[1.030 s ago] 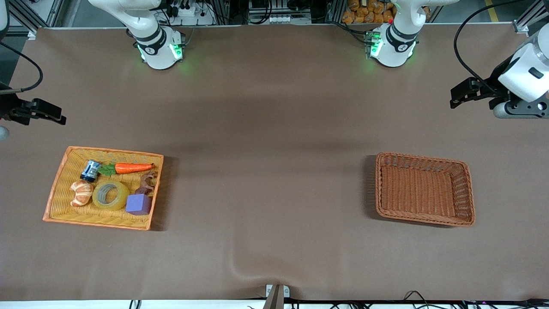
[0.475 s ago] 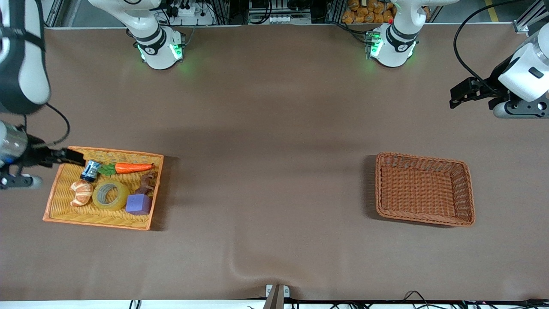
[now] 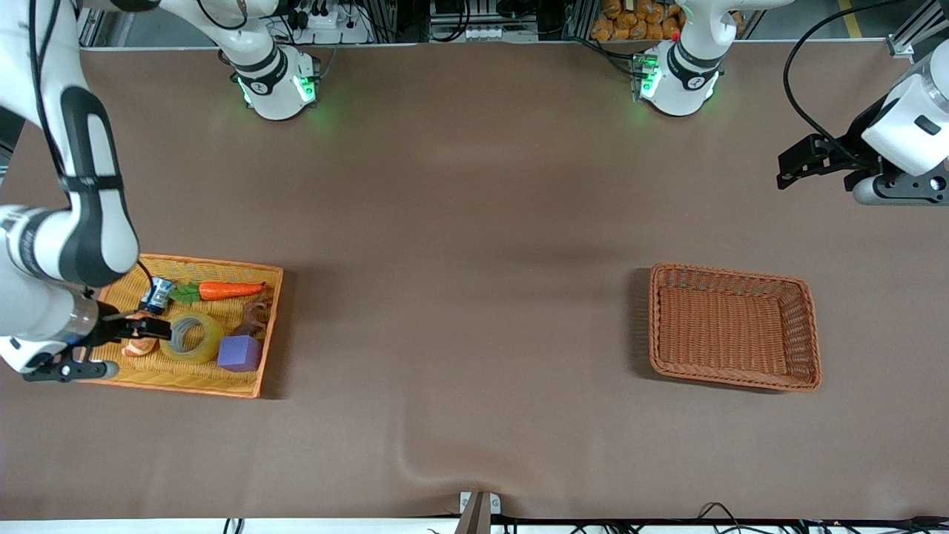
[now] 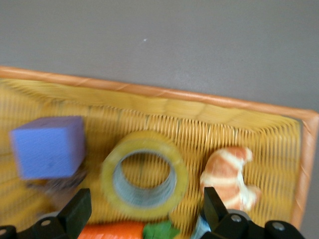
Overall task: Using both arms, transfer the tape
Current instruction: 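Reach the right gripper down to the yellow tape roll in the basket, then close the right gripper on the tape roll's rim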
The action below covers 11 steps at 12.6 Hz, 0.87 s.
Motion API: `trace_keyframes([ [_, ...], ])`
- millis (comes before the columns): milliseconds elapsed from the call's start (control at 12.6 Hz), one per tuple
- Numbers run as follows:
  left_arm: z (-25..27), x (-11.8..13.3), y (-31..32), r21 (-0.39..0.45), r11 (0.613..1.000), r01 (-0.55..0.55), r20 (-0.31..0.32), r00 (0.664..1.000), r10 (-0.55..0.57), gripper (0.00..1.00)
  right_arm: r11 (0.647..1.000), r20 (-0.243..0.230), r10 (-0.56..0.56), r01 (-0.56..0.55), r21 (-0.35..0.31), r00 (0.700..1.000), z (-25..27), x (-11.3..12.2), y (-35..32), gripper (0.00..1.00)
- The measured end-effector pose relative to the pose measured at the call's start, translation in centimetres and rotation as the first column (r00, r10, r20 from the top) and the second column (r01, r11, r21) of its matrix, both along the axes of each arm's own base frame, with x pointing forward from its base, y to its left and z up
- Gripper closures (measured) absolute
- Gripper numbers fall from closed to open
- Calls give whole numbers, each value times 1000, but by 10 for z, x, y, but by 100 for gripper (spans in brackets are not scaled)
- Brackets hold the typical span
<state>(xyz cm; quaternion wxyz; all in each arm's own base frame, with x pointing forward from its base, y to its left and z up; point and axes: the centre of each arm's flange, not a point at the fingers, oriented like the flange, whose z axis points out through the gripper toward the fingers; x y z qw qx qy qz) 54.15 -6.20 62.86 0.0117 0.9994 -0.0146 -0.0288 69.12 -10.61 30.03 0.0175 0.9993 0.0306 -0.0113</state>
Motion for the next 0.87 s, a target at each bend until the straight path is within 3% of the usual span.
trace_keyframes([
  [317, 0, 1, 1, -4, 1000, -3, 0, 1000, 3, 0, 1000, -26, 15, -15, -3, 1000, -76, -1, -18, 0],
  [871, -3, 5, 16, 26, 999, -21, 3, 1000, 21, 0, 1000, -103, 28, -27, 13, 994, -87, -11, -19, 0],
])
